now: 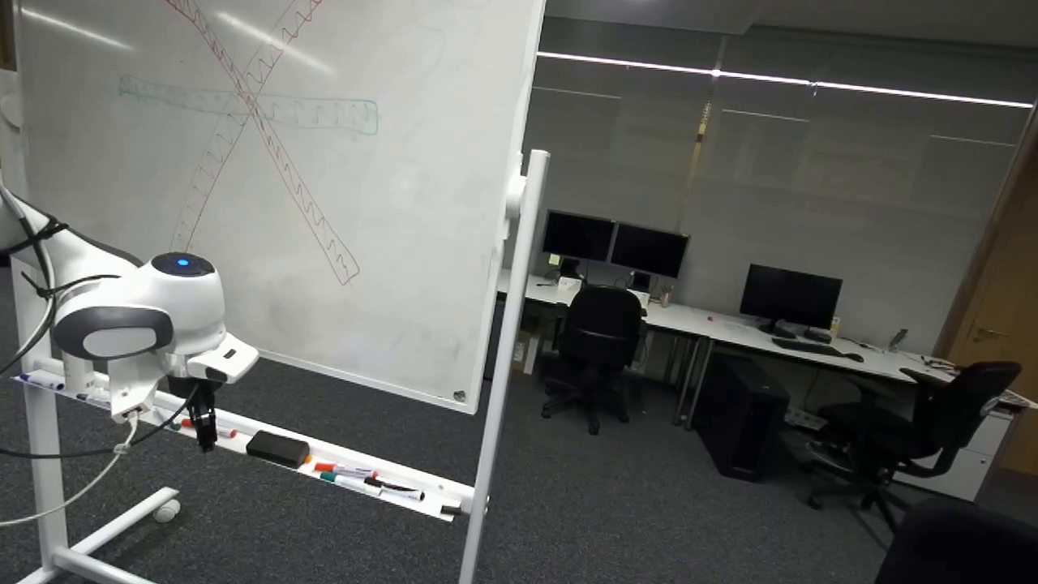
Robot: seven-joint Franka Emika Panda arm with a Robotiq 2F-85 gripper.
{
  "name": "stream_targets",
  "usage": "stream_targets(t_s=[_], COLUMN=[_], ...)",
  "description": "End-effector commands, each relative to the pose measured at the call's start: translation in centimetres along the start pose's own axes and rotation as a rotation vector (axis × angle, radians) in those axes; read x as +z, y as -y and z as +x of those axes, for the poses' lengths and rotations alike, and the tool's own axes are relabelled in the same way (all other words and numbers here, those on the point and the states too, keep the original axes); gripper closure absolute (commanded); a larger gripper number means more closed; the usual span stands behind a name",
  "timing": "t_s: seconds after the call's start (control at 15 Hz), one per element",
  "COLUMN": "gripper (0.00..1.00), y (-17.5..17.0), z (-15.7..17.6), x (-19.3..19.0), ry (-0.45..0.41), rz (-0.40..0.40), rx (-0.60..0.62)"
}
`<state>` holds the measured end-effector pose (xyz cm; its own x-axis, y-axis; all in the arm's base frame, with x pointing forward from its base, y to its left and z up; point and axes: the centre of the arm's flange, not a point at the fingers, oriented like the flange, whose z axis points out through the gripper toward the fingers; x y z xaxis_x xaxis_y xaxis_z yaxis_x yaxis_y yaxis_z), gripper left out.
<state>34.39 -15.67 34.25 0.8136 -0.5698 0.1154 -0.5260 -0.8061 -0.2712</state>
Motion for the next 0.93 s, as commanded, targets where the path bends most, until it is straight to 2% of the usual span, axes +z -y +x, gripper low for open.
stream_targets(t_s=[0.0,0.27,0.47,0.87], gripper=[0.0,0.0,0.0,0.0], y=[0.0,0.1,1.7,2.9], z=[0.0,0.0,1.8,4.0], x=[0.0,0.0,1.9,6.7], ry=[0.0,0.001,-0.072,-0.089], rz=[-0.001,-0.001,0.014,0.031], rx=[0.0,-0.003,0.205,0.542])
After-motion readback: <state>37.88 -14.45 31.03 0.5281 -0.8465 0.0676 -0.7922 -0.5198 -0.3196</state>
